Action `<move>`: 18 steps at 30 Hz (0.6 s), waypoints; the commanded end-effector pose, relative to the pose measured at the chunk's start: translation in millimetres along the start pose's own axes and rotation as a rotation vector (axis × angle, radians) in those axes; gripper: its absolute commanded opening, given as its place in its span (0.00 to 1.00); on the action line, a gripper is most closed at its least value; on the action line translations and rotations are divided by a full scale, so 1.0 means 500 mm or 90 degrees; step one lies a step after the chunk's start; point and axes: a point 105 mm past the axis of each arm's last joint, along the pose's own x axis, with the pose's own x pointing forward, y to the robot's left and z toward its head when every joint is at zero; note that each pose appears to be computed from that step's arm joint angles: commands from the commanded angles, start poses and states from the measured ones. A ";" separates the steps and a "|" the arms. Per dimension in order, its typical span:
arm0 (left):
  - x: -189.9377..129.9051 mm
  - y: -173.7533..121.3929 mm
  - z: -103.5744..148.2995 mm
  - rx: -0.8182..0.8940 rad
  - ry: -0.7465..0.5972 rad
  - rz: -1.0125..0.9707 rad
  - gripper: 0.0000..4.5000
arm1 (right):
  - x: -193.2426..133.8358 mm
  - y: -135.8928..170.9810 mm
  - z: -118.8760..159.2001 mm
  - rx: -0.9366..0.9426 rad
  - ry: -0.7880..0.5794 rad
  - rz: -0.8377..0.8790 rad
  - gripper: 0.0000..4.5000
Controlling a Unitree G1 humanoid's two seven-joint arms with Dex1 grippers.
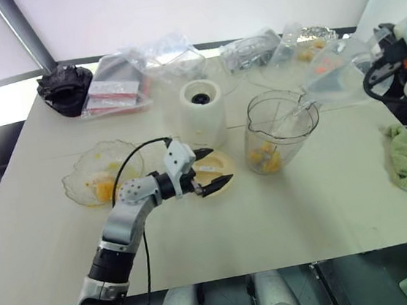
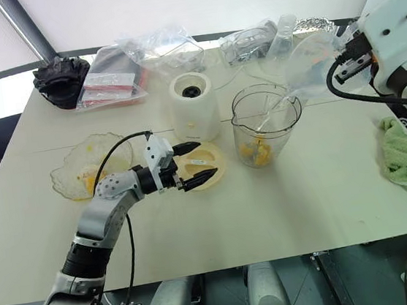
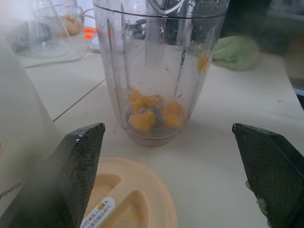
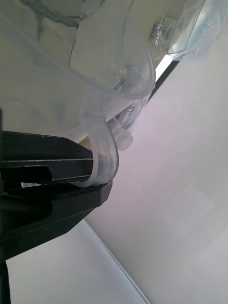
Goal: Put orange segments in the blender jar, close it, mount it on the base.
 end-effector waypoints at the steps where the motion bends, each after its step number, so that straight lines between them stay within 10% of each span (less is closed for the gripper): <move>1: 0.003 0.000 0.019 0.021 -0.019 -0.007 1.00 | -0.011 -0.020 0.037 -0.044 -0.046 -0.029 0.01; 18: -0.001 -0.001 0.016 0.028 -0.010 -0.015 1.00 | -0.038 -0.075 -0.084 0.379 0.056 -0.209 0.01</move>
